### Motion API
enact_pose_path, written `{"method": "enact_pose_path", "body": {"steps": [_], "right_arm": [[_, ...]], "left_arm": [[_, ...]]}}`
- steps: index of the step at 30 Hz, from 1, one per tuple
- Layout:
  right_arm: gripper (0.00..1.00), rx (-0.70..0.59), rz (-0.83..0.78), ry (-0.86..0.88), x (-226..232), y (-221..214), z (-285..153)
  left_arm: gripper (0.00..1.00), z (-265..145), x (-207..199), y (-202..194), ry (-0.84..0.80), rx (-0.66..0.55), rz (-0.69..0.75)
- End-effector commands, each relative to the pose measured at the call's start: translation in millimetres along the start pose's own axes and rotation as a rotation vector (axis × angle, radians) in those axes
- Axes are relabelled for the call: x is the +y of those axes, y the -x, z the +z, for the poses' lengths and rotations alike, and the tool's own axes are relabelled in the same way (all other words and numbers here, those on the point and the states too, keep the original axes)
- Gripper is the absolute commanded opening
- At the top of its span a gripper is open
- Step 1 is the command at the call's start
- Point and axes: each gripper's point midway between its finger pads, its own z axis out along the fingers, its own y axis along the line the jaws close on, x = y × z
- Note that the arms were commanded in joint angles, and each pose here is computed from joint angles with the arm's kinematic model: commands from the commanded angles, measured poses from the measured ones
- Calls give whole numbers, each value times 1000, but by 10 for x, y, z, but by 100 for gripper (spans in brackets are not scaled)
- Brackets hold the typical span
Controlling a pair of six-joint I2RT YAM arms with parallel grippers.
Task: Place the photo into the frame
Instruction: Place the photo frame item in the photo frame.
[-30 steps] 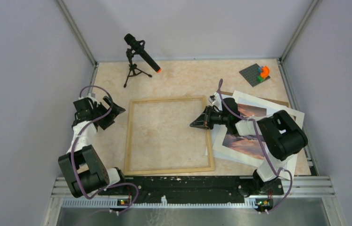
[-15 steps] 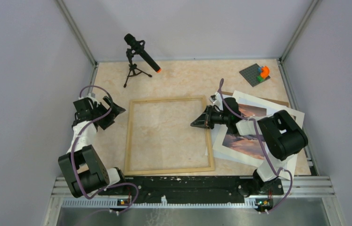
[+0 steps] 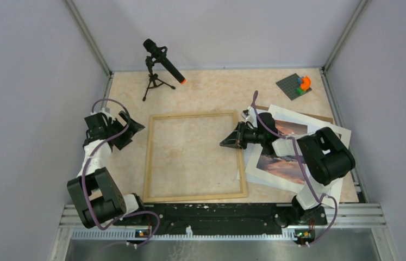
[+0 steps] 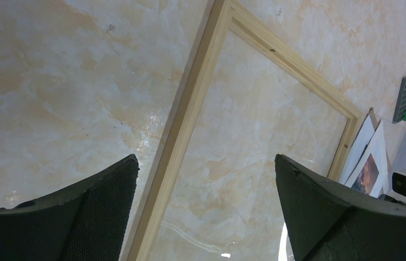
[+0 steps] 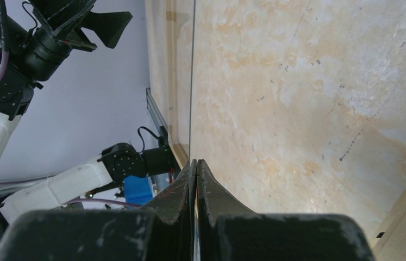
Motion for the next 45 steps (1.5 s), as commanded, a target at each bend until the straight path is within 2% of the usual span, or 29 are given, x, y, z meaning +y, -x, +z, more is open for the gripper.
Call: {"method": "enact_pose_path", "body": {"steps": [1, 21, 32, 37, 45], "right_arm": [[0, -11, -59, 28, 39, 83, 3], [0, -8, -75, 43, 59, 172, 40], [0, -44, -162, 100, 208, 281, 50], [0, -49, -166, 122, 208, 288, 69], [0, -54, -150, 146, 196, 272, 81]], "left_arm": [[98, 18, -45, 39, -30, -17, 31], [98, 35, -45, 37, -33, -13, 29], [98, 59, -34, -9, -41, 1, 19], [98, 149, -16, -128, -53, 50, -2], [98, 383, 36, -503, -92, 207, -102]]}}
